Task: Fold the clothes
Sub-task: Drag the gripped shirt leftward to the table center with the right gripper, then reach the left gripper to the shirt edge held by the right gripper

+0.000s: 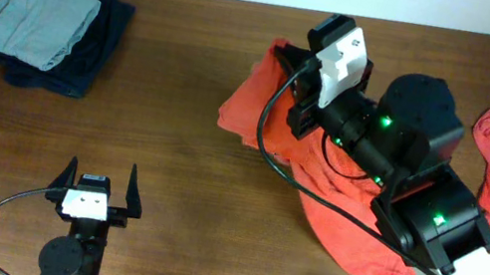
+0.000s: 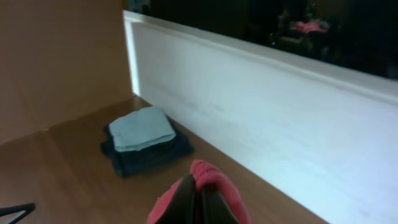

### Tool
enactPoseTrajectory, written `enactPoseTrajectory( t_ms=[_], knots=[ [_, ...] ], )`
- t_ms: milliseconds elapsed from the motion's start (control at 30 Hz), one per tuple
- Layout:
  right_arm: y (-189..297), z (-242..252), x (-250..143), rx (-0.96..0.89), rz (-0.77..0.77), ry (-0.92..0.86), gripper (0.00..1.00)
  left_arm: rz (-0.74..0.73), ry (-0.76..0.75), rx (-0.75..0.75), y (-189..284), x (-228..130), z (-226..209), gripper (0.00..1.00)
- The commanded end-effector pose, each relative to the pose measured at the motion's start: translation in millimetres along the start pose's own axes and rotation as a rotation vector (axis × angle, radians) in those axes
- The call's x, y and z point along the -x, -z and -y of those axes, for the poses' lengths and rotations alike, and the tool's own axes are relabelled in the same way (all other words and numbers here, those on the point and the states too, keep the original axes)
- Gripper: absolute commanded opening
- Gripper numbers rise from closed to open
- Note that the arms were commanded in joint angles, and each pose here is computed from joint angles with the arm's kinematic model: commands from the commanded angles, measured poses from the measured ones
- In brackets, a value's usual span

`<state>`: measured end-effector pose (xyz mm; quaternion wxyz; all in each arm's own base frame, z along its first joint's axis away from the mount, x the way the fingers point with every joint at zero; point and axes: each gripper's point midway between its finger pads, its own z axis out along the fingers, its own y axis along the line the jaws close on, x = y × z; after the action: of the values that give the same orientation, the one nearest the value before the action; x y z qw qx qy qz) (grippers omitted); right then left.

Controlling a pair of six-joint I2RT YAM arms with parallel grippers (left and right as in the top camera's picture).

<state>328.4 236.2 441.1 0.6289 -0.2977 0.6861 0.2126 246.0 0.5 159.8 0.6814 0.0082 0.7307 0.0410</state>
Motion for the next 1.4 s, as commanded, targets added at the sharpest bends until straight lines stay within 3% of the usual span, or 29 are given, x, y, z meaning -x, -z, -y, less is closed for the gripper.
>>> enactPoseTrajectory(
  t_ms=[0,800,933,1100,1233,1367],
  knots=[
    [16.7,16.3,21.9,-0.104,0.052,0.049,0.04,0.004,-0.016,-0.019,0.5,0.2,3.5,0.99],
    [41.2,32.3,30.9,-0.221,0.059,0.106,0.04,0.023,-0.013,-0.019,0.5,5.0,3.5,0.99],
    [41.0,32.1,29.3,-0.220,0.053,0.106,0.04,0.159,-0.007,-0.169,5.9,37.5,28.4,0.99],
    [40.9,31.4,29.8,-0.216,0.055,0.102,0.04,0.259,0.000,-0.236,20.2,86.8,35.9,0.99],
    [41.1,31.6,32.4,-0.217,0.066,0.099,0.04,0.216,-0.005,-0.300,22.0,119.3,44.2,0.99],
    [41.4,30.7,37.4,-0.211,0.090,0.071,0.04,0.050,-0.006,-0.436,-0.7,127.5,68.3,0.99]
  ],
)
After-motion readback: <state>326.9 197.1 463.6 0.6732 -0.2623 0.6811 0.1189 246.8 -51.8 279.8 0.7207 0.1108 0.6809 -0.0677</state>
